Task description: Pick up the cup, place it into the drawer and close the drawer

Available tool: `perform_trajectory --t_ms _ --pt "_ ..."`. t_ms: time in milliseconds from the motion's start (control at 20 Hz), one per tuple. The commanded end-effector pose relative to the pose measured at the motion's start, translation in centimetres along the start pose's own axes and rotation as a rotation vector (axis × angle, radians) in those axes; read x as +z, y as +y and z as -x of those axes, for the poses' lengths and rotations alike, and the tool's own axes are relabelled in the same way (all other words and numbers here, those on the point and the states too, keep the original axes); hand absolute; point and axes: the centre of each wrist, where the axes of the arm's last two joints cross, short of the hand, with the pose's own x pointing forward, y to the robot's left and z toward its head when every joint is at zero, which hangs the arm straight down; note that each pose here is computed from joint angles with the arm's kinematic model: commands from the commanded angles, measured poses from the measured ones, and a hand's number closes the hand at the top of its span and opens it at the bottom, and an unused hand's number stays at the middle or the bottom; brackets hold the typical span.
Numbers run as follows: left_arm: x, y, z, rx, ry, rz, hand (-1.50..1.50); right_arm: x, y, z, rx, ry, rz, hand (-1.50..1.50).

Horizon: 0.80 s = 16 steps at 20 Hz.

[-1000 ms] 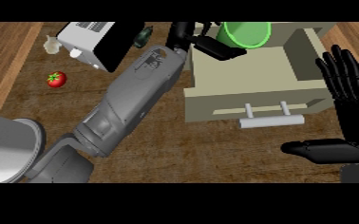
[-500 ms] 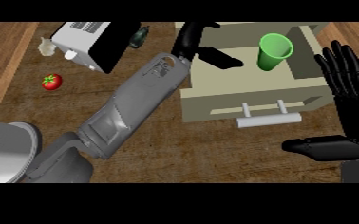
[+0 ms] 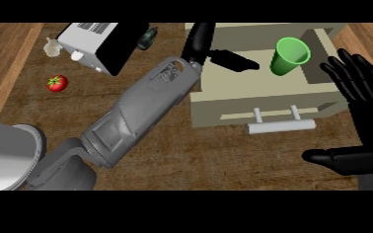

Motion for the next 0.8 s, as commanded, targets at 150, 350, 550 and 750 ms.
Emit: perform_trajectory --t_ms 150,350,550,750 --pt "-0.8 -0.4 -2.3 0.1 -0.063 -0.043 -1.5 0.1 -0.6 -2.6 0.039 0.005 -0.12 1.5" --pt "-1.4 1.0 -3.0 0.137 -0.046 -0.049 -1.5 1.7 0.9 -2.9 0.18 0.052 -0.206 1.5" --pt "-1.7 2.8 -4.6 0.178 -0.036 -0.093 -1.5 2.6 0.6 -3.0 0.273 0.1 -0.236 1.5" --pt "-1.0 7.7 -2.8 0.173 -0.029 -0.112 -1.5 2.1 1.1 -2.8 0.401 0.128 -0.227 1.5"
